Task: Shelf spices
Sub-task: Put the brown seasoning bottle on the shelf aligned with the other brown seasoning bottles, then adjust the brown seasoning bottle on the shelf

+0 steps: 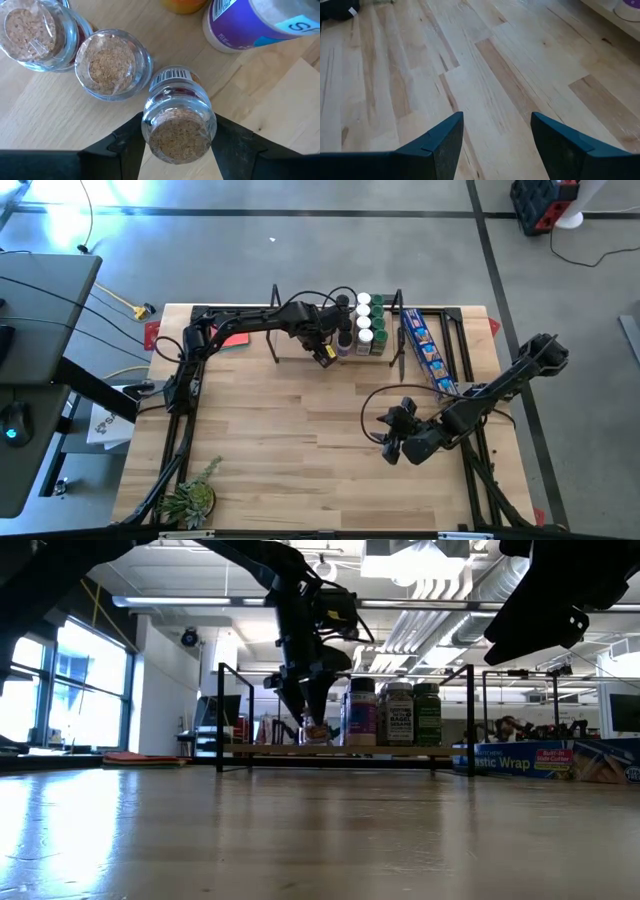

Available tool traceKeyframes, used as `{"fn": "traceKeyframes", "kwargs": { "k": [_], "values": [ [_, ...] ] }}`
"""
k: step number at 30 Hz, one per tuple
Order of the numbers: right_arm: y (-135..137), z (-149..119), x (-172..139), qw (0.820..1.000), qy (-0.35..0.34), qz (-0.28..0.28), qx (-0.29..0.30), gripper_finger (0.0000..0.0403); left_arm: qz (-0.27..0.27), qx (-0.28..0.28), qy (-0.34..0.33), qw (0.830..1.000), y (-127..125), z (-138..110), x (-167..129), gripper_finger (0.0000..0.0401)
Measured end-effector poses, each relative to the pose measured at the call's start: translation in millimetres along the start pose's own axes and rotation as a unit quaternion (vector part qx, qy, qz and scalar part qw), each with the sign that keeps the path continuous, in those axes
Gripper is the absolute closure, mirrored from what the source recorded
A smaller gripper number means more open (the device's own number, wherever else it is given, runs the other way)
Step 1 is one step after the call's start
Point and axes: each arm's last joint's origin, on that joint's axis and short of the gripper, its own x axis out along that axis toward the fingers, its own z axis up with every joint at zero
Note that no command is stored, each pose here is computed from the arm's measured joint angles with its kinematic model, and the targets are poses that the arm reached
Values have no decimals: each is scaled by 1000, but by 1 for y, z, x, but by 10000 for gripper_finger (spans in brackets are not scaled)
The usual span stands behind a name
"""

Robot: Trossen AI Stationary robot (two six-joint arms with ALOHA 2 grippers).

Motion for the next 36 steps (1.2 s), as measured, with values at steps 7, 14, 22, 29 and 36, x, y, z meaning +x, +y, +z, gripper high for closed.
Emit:
{"fn": "traceKeyframes", "kwargs": {
  "k": [7,14,22,29,36],
  "values": [
    [0,0,0,1000,0,0,0,176,0,0,0,1000,0,0,0,169],
    [0,0,0,1000,0,0,0,176,-1,0,-4,1000,0,0,-2,156],
    [1,-1,-1,1000,0,2,-2,176,-9,8,-25,1000,-1,-7,-38,156],
    [5,-5,-5,1000,3,13,-11,176,12,0,-21,1000,19,-20,-79,165],
    [5,-6,-6,1000,-11,5,-9,176,95,-91,-62,989,67,-2,-68,224]
  ]
}}
